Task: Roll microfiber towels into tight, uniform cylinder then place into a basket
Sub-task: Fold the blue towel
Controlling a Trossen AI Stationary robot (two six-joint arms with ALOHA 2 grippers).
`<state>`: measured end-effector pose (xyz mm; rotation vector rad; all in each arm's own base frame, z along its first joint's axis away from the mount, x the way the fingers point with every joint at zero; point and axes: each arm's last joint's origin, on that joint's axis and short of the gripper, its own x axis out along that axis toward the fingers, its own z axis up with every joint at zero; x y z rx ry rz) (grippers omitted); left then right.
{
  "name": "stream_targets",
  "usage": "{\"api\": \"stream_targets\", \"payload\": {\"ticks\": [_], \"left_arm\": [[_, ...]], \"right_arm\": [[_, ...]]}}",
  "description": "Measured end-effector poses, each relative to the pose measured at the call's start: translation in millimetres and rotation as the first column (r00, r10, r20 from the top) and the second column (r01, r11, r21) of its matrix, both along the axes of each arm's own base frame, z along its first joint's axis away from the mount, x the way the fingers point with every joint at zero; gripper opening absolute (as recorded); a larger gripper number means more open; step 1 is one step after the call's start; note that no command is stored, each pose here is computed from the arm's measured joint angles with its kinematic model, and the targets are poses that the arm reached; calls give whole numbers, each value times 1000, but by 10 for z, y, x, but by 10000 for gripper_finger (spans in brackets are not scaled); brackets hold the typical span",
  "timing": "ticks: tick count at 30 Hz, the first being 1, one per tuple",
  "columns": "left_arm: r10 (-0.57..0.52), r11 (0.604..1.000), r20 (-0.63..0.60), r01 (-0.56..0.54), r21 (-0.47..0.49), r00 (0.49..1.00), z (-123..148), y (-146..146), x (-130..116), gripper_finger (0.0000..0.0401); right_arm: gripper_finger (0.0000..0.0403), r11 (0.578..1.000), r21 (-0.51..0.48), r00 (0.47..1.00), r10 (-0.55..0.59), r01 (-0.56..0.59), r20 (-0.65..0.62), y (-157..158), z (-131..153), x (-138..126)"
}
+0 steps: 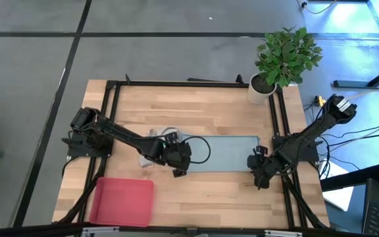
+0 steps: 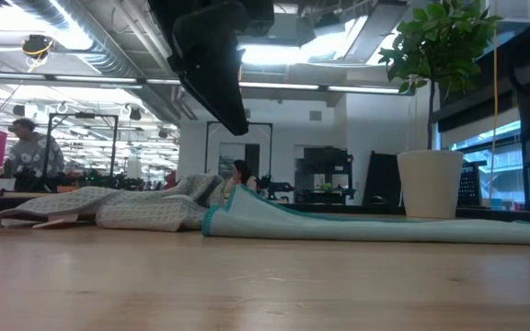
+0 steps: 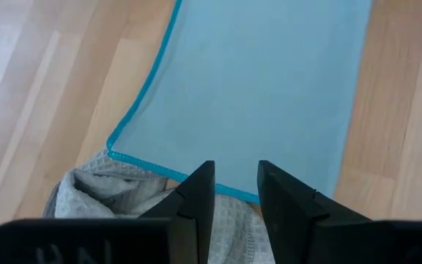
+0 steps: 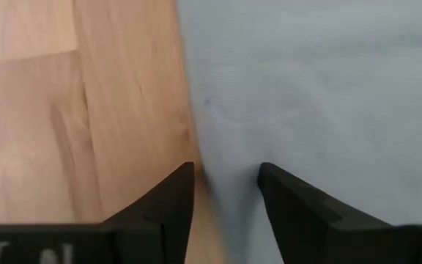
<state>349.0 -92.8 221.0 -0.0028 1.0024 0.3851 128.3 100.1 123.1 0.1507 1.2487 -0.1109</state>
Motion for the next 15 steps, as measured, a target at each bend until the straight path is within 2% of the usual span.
{"api": "stream_targets", "payload": {"ticks": [4,9,15], "left_arm": [[0,1000,0,0,0,1000,0,-1,0,94],[0,1000,0,0,0,1000,0,-1,0,94],[-1,1000,0,1,1,1000,0,-1,0,94]], "right_arm": [[111,999,-26,1000,-20,20,9,-18,-9,-7],[21,998,-52,999,-36,37,23,-31,-14,-8],[10,996,-85,1000,-10,10,-5,-25,43,2]]}}
